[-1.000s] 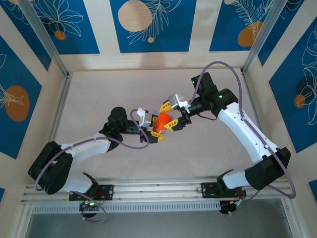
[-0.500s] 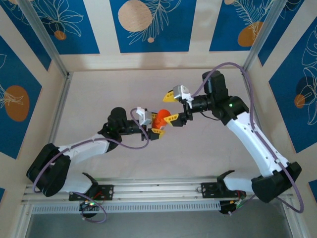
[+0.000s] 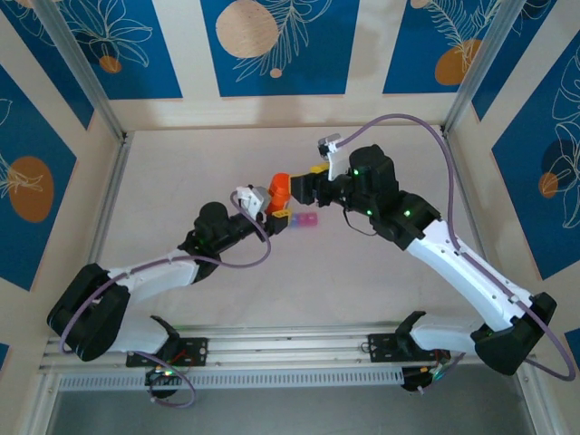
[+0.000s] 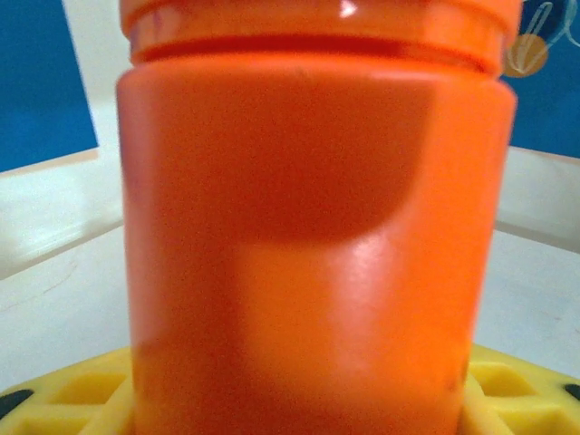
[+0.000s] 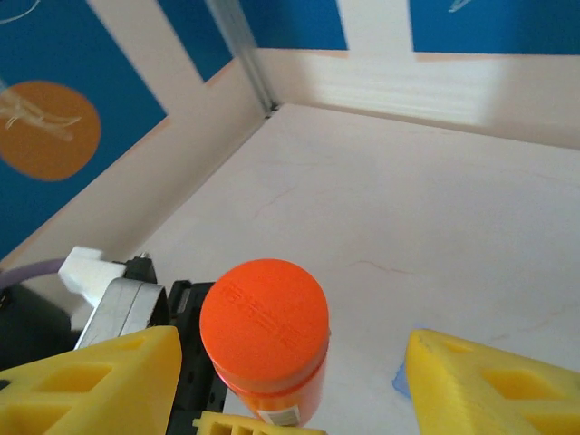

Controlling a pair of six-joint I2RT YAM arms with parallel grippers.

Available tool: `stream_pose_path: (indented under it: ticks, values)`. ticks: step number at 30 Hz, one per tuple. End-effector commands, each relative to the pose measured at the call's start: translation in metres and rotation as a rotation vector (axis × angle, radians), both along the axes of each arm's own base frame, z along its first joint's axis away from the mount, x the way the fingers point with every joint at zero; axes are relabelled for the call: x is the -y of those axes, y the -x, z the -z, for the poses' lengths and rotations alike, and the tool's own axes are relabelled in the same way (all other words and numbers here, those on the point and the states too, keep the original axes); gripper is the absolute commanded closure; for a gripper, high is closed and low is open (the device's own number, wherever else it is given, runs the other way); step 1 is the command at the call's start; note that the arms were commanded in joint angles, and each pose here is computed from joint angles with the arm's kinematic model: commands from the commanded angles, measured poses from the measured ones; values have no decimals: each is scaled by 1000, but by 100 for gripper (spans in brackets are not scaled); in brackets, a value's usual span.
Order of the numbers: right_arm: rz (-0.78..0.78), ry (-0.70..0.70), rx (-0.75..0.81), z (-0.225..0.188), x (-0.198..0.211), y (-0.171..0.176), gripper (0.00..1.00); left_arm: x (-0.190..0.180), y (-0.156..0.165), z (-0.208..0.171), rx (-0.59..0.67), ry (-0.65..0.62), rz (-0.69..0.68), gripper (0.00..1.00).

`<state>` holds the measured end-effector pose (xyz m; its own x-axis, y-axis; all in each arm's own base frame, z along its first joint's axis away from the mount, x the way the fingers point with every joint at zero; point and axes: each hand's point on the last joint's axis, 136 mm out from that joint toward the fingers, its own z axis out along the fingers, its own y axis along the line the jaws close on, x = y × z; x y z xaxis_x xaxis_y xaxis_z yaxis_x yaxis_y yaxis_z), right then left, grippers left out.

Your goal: Sort the pills into containers

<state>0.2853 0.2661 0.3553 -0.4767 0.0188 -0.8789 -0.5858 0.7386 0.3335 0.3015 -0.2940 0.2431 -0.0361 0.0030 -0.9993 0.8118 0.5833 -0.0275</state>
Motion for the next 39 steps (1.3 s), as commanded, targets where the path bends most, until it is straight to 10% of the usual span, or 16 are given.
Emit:
stream_pose_path:
  ticks: [1,28,39]
  values:
    - [118,-25,-36,3,0,-9,33,-9,-7,-18,25,38,-68,100]
    - [25,62,-167,39,-48,-21,30,-8,-6,-14,31,24,-63,100]
    - [-92,5,-209,43,-52,-15,52,-9,0,-21,56,44,-47,100]
